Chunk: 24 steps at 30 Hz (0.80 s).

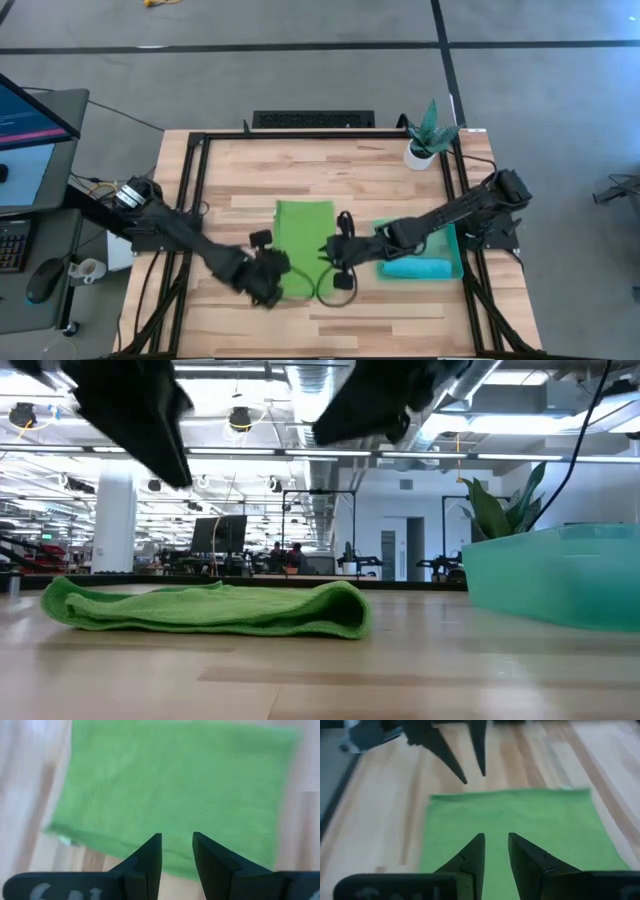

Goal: Roll microfiber towels into tight, uniform cylinder then place into a basket
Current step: Fold the green microfiber towel

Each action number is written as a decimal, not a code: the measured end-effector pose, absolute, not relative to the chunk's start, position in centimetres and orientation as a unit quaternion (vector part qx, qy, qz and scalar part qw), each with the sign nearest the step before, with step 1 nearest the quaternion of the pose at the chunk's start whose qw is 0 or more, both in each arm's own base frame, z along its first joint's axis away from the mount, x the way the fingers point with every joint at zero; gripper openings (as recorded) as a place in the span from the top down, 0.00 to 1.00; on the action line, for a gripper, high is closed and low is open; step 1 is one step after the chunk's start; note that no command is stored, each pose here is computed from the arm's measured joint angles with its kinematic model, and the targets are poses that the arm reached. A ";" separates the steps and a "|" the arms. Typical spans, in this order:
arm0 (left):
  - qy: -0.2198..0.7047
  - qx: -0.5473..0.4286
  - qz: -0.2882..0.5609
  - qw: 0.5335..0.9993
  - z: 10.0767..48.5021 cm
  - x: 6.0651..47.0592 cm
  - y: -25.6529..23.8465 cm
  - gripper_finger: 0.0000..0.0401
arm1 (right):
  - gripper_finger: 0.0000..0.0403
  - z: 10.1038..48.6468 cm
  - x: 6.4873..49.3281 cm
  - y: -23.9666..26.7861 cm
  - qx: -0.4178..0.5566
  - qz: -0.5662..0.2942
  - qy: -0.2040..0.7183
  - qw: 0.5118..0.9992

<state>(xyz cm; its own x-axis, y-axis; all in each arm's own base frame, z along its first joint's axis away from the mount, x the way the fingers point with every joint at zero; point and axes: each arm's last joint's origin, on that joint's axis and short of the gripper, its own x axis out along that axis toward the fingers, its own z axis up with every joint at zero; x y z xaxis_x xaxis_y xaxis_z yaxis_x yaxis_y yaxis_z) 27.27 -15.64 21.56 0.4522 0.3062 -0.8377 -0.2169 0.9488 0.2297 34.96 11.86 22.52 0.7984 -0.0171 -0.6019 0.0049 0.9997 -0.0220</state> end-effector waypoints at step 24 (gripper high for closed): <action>0.421 0.087 0.097 0.898 20.6 23.3 -23.7 0.63 | 0.59 20.0 34.9 17.8 -0.120 0.100 0.269 0.950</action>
